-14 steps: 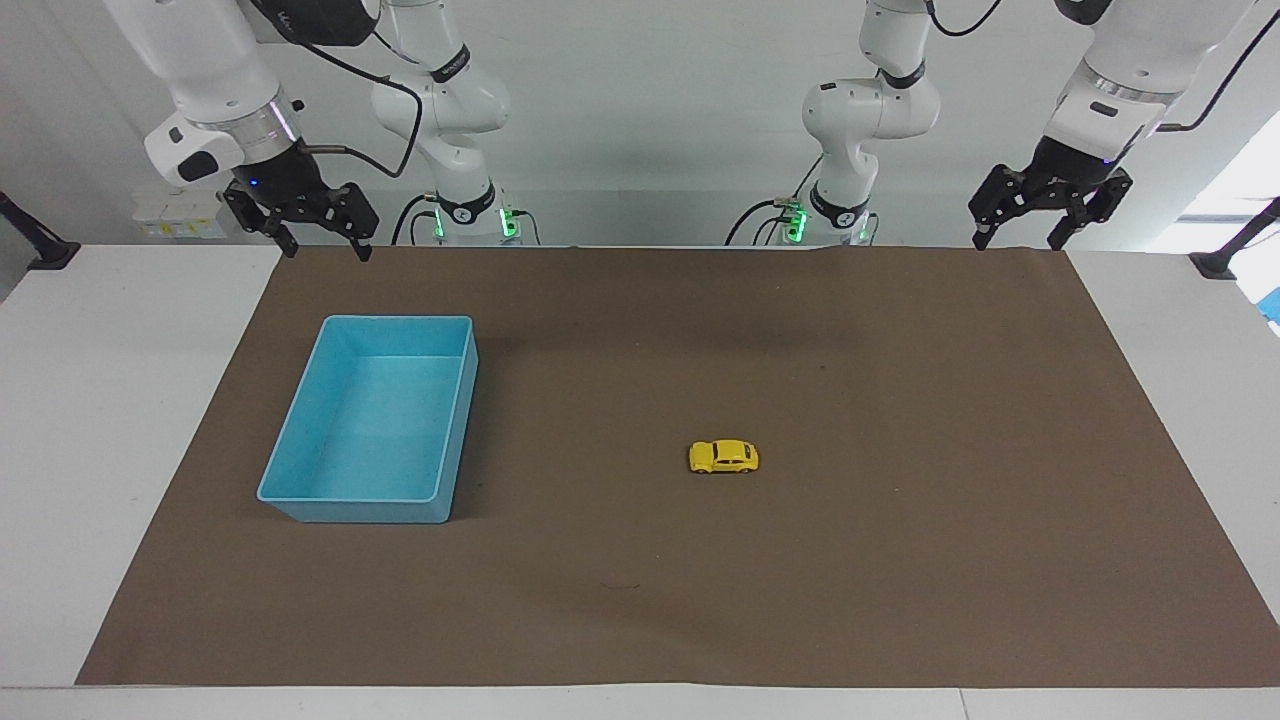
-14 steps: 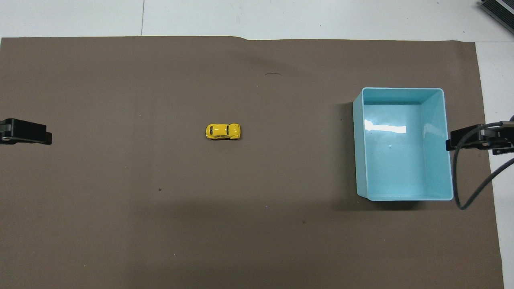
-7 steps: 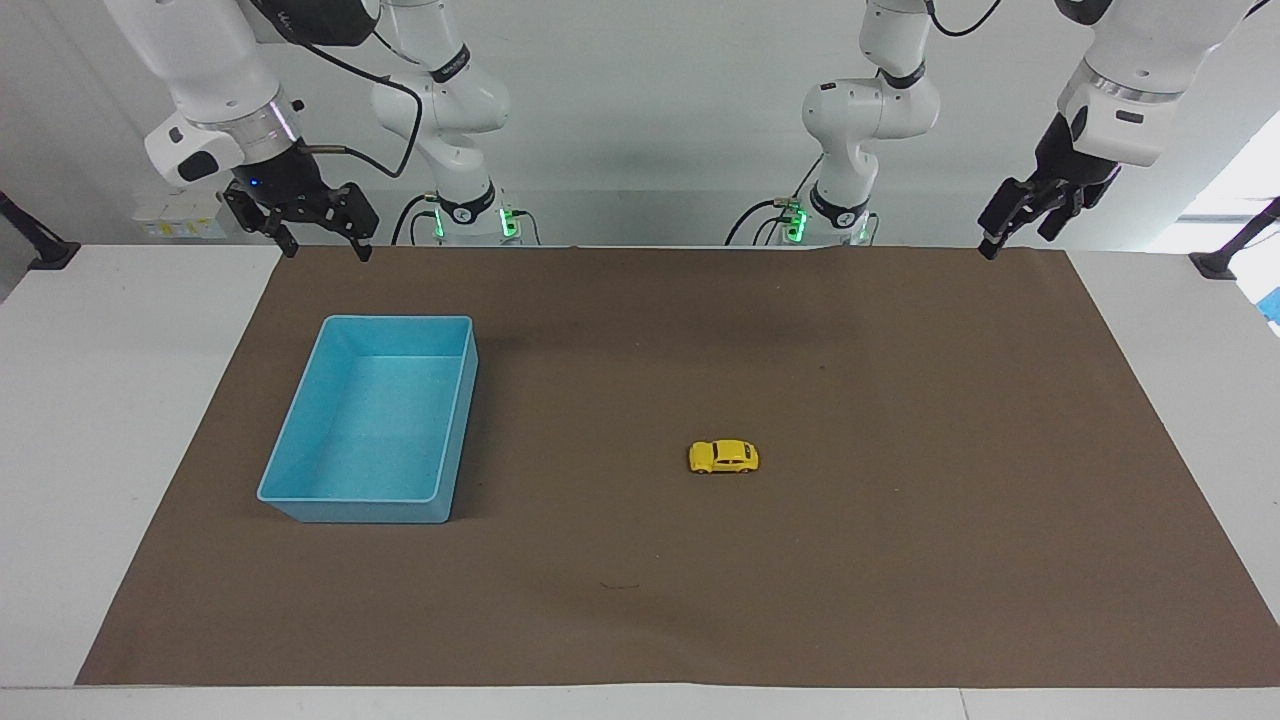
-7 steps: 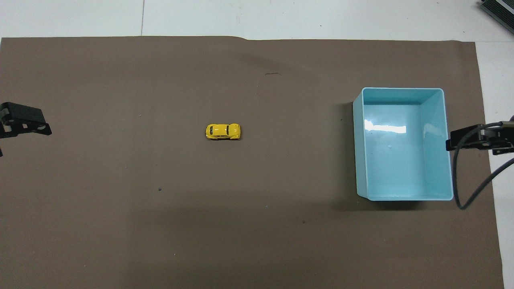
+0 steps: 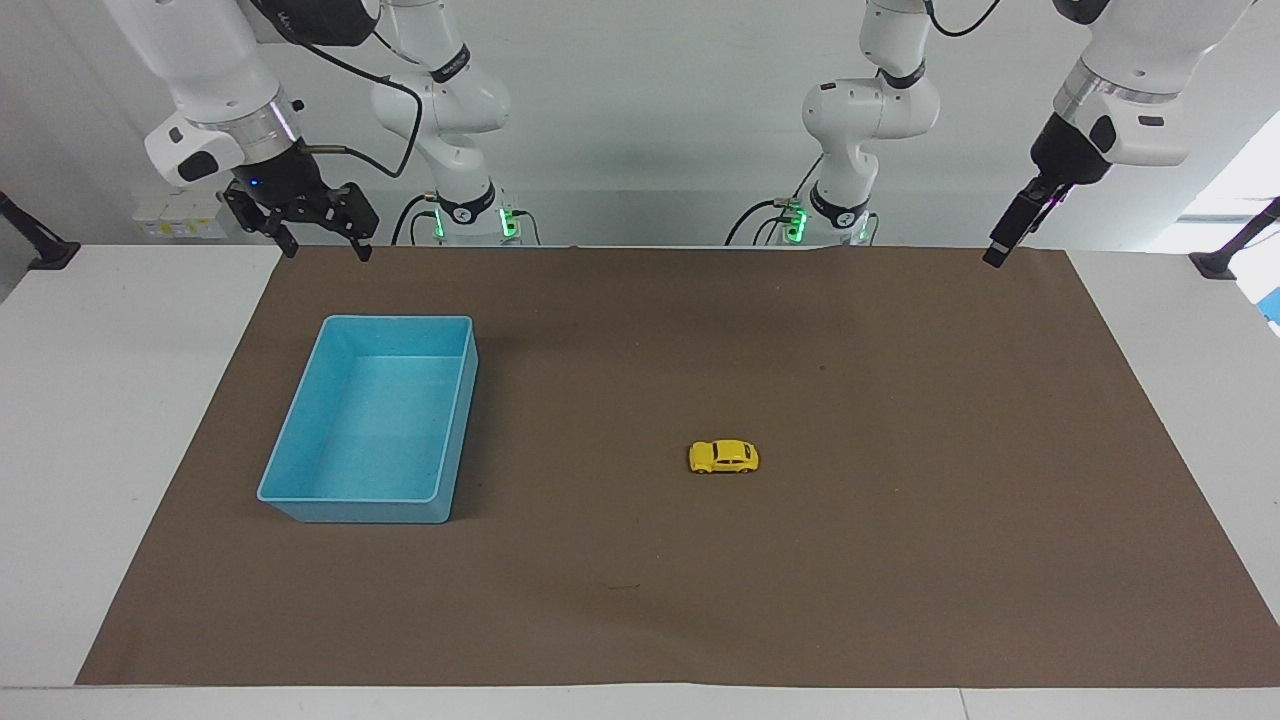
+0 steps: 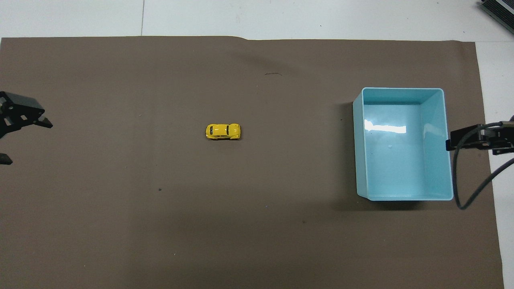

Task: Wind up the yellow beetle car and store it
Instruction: 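Move the left gripper toward the yellow toy car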

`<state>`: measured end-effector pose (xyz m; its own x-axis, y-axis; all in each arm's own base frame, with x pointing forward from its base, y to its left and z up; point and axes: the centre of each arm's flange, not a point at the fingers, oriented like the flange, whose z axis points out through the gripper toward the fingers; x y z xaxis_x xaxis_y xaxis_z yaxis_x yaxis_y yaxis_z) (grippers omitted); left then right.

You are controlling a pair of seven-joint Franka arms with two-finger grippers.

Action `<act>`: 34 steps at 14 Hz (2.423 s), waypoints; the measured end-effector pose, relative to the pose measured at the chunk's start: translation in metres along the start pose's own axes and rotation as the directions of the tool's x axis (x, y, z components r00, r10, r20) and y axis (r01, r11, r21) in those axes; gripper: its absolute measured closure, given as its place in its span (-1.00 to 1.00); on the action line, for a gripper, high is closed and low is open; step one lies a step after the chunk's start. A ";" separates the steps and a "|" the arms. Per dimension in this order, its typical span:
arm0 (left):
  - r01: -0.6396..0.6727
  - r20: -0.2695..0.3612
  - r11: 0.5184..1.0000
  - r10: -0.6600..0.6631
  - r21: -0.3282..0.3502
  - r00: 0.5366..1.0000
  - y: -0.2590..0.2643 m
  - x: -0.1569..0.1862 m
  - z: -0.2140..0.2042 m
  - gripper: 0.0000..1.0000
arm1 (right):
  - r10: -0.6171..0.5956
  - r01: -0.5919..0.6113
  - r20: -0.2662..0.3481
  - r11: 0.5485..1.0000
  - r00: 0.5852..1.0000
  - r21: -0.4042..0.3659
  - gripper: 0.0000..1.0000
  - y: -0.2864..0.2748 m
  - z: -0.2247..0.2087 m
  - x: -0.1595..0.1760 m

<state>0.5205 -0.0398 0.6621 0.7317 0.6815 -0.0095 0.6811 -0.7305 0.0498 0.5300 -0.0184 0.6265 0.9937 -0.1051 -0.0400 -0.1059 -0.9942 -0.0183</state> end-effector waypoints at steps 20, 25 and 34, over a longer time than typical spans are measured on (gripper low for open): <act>0.516 0.012 0.855 -0.517 0.047 0.856 0.008 0.010 0.048 -1.00 | 0.000 0.000 0.000 1.000 1.000 0.000 -1.00 0.000 0.000 0.000; 0.597 0.005 0.802 -0.597 0.012 0.802 0.031 0.016 0.097 -1.00 | 0.000 0.000 0.000 1.000 1.000 0.000 -1.00 0.000 0.000 0.000; 0.699 0.014 0.715 -0.699 0.009 0.715 0.111 -0.024 0.169 -1.00 | 0.000 0.000 0.000 1.000 1.000 0.000 -1.00 0.000 0.000 0.000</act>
<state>0.5830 -0.1452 0.4989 0.0477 0.9973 -0.0557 0.9987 -0.0466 0.0204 0.5300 -0.0184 0.6264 0.9937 -0.1050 -0.0401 -0.1058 -0.9942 -0.0183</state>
